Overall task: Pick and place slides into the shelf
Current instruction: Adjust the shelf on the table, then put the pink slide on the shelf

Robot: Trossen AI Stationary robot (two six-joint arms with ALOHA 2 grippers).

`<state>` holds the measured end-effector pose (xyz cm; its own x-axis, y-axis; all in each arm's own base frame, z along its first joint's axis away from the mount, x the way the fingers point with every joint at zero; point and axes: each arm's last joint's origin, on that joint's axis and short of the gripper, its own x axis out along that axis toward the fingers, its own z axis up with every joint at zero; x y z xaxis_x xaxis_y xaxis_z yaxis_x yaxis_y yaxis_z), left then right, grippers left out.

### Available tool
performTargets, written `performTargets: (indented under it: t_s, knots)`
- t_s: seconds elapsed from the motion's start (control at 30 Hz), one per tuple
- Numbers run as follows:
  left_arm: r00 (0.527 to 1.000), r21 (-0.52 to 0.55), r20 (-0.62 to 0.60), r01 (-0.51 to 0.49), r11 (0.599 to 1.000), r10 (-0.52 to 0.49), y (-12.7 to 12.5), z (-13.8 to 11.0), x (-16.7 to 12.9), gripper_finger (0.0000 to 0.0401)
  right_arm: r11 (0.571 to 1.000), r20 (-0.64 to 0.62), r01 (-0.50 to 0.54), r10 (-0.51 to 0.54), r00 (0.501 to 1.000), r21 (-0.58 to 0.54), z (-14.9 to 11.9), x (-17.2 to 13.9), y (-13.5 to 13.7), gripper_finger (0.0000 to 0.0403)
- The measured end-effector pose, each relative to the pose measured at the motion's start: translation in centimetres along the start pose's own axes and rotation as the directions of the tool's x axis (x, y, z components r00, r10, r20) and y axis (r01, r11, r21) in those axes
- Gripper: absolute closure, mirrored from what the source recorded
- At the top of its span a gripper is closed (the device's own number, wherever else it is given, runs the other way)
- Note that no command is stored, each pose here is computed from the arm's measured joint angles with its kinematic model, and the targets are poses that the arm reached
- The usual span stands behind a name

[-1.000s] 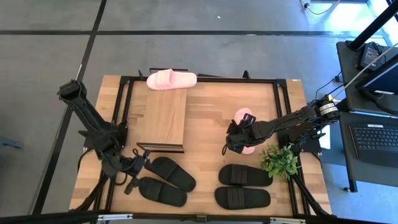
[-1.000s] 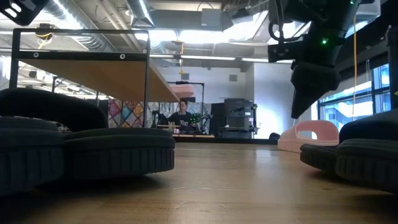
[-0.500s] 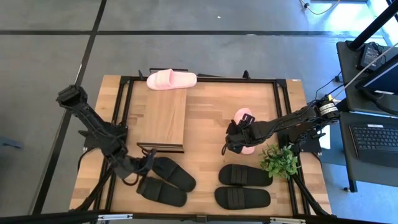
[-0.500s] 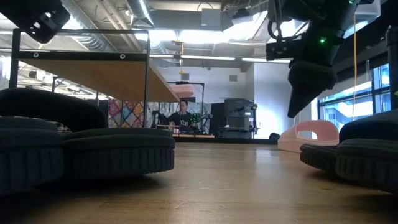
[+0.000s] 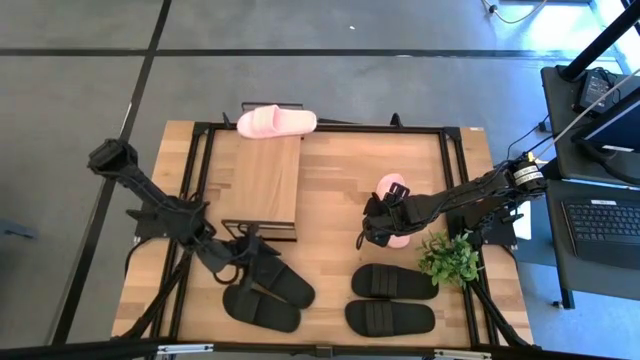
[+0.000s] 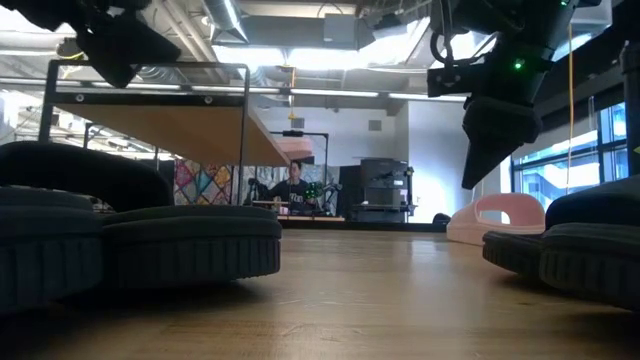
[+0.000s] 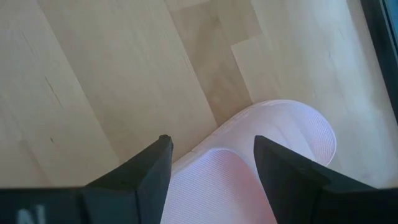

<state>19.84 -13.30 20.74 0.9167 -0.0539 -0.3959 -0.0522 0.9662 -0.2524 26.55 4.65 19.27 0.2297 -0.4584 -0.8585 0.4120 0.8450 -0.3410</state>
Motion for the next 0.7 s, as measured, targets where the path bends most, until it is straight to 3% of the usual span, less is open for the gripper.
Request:
performTargets:
  t_s: [0.53,0.6,0.7]
  knots:
    - [0.996,-0.033,0.027,-0.079,0.996,0.080,2.1,1.2,1.1,0.0184,1.000,0.000,0.000,0.000,1.000,-0.001,0.0,0.0,0.0,0.0177]
    - [0.999,-0.012,0.028,-0.033,0.999,0.033,1.8,1.3,1.1,0.0184,1.000,0.000,0.000,0.000,1.000,-0.004,0.0,0.0,0.0,0.0177]
    - [0.991,-0.011,0.046,0.125,0.992,-0.124,0.8,1.8,0.8,0.0184,1.000,0.000,0.000,0.000,1.000,-0.004,0.0,0.0,0.0,0.0177]
